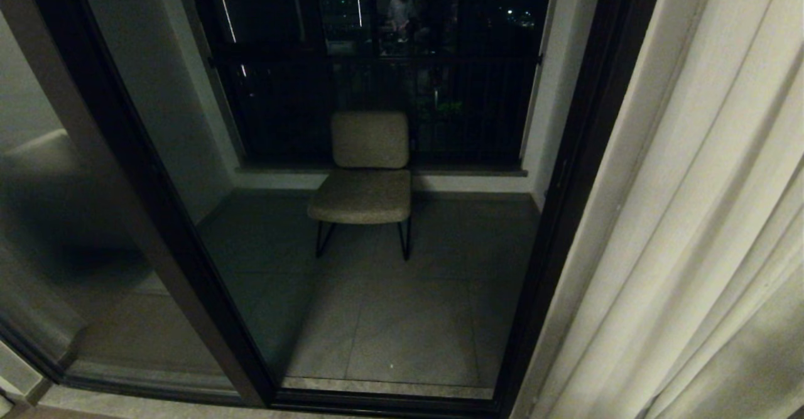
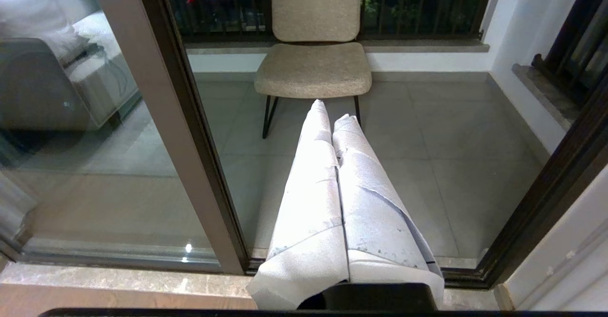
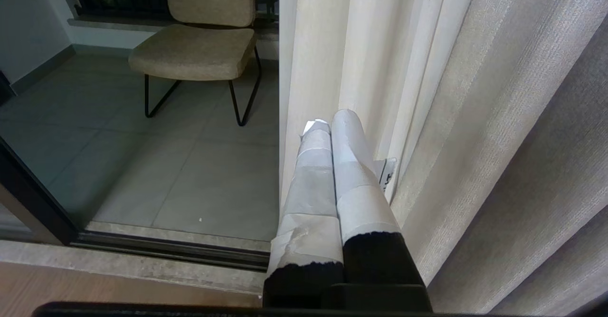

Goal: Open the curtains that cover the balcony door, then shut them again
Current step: Close the inner curtains on both sides

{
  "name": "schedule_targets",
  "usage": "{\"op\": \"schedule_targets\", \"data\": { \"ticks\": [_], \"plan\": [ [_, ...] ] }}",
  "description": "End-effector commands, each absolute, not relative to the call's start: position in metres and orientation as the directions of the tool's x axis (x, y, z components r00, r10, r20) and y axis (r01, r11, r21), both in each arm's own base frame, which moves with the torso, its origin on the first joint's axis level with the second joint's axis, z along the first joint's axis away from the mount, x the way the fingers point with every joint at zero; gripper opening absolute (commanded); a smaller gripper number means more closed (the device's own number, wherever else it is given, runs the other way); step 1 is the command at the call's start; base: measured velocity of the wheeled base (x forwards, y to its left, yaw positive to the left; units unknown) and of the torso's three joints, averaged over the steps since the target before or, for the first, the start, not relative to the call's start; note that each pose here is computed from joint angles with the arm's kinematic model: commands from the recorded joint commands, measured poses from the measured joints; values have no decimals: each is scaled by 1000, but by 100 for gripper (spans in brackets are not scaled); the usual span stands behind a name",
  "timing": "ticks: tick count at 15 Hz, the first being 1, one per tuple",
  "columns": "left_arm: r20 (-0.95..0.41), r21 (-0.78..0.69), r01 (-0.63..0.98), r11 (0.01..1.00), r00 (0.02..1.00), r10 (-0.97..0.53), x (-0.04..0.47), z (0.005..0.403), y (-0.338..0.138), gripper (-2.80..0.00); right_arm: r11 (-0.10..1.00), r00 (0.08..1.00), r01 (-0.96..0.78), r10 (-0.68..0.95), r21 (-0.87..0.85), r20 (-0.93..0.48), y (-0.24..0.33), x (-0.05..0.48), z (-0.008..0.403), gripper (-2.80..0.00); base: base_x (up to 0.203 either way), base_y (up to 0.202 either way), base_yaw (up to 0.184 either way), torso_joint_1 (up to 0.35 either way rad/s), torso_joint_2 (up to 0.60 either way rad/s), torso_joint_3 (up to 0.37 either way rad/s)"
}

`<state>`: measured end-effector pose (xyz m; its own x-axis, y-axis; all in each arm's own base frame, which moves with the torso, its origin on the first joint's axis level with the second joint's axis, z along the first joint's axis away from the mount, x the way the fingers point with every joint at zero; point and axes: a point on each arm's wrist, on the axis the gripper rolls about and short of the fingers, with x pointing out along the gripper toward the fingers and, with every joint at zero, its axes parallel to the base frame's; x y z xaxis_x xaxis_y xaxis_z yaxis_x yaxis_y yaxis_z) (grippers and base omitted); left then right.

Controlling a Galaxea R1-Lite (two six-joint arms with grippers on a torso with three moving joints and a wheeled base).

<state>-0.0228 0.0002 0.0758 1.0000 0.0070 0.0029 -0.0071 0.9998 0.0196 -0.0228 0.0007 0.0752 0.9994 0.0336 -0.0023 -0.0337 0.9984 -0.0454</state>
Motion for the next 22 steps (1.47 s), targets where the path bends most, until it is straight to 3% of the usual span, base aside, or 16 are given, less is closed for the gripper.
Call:
{"op": "schedule_targets", "data": {
  "ticks": [1, 7, 13, 22],
  "plan": [
    [3, 20, -8, 1000, 1000, 8, -23, 76, 0, -280, 998, 999, -35, 35, -46, -3, 1, -23, 75, -280, 0, 0, 0, 0, 0, 0],
    [5, 20, -8, 1000, 1000, 8, -23, 76, 0, -280, 998, 999, -35, 35, -44, -2, 1, -23, 76, -280, 0, 1, -11, -1, 0, 0],
    [3, 20, -8, 1000, 1000, 8, -23, 76, 0, -280, 998, 999, -34, 34, -52, -1, 1, -23, 76, -280, 1, 5, -128, 4, 2, 1],
    [5, 20, -8, 1000, 1000, 8, -23, 76, 0, -280, 995, 999, -50, 50, -85, 6, 1, -23, 91, -280, 0, 0, 0, 0, 0, 0]
  ]
}}
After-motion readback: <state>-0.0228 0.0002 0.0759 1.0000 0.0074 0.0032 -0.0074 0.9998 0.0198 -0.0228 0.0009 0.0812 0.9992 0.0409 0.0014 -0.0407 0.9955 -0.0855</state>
